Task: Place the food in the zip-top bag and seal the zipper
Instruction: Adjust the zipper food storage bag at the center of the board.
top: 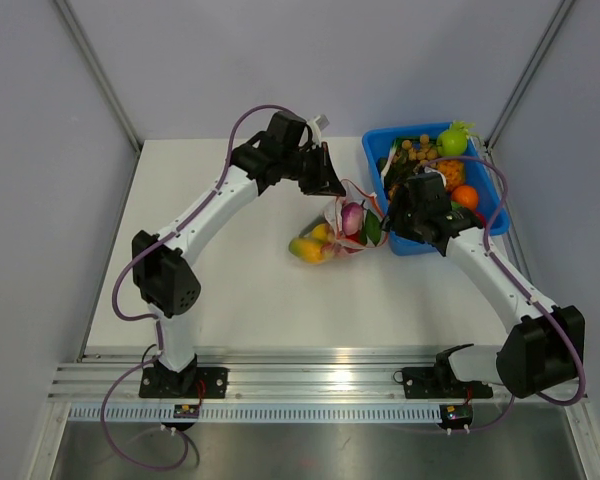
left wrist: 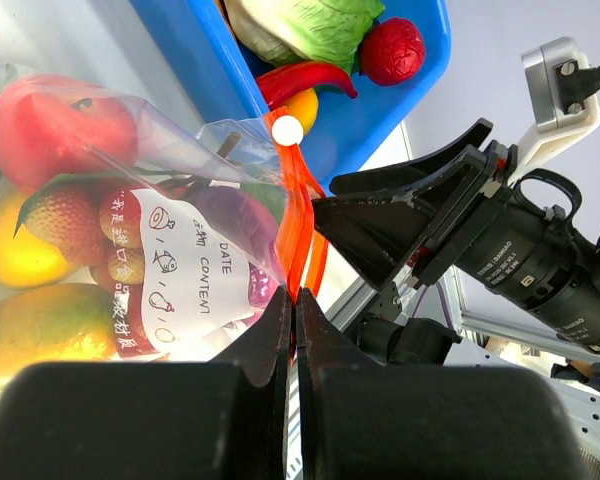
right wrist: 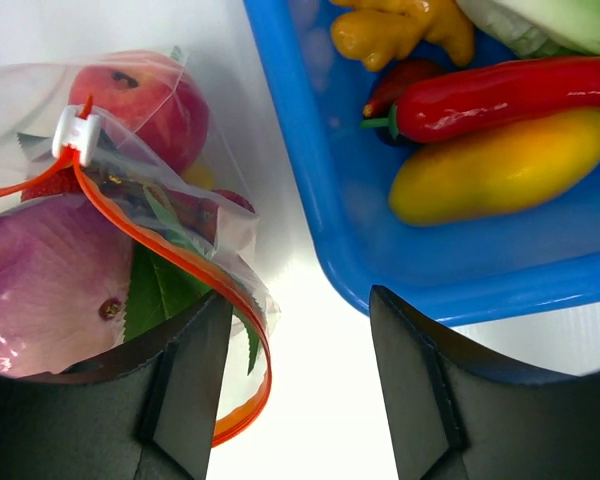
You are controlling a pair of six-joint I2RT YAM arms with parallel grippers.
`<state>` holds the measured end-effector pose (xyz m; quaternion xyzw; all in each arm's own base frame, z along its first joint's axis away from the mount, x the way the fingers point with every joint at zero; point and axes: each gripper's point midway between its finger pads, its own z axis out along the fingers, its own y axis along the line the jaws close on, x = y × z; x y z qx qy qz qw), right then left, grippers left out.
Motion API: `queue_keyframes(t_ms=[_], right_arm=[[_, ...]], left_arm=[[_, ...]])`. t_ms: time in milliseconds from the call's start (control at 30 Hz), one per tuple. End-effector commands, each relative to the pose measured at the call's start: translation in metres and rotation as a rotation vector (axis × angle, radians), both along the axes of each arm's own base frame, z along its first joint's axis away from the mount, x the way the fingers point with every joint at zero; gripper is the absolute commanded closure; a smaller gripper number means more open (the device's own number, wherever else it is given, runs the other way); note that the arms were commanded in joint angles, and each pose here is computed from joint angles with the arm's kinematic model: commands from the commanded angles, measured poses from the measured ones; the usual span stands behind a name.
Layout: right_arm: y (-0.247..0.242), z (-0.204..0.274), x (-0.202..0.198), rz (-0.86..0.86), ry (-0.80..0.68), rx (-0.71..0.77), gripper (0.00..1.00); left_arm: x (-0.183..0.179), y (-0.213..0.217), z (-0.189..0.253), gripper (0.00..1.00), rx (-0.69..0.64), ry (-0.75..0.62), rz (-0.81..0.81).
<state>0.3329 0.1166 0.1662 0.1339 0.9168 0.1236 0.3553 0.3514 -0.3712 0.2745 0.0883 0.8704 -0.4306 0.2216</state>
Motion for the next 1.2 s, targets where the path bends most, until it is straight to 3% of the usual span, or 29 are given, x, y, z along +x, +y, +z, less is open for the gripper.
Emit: queue_keyframes(t_ms=[0,200,433,533,700,933,1167], right_arm=[[-0.015,0.003,0.004,-0.04,-0.029,-0.052,0.38],[-0.02,-0.013,0.004,-0.057,0.0,-0.085,0.47],[0.005,-0.027,0.008,0.018,0.017,0.022,0.52],[0.015,-0.02,0.01,0.047,-0.003,0.066,0.62],[0.022,0.002,0.011,0.078,-0.038,0.101,1.0],[0.039,0.091,0.023,0.173,-0.216,0.17,1.0],[0.054,0.116,0.025,0.234,-0.265,0.229,1.0]], left_arm=[[-0.006,-0.001,0.051,1.0,-0.107,-0.113,-0.034],[-0.006,-0.001,0.051,1.0,-0.109,-0.113,-0.034],[-0.005,-0.002,0.05,1.0,-0.112,-0.11,-0.032],[-0.005,-0.002,0.048,1.0,-0.111,-0.108,-0.031],[-0.003,0.0,0.048,1.0,-0.104,-0.11,-0.025],[0.019,0.027,0.064,1.0,-0.081,-0.17,0.04],[0.03,0.038,0.064,1.0,-0.045,-0.182,0.065]])
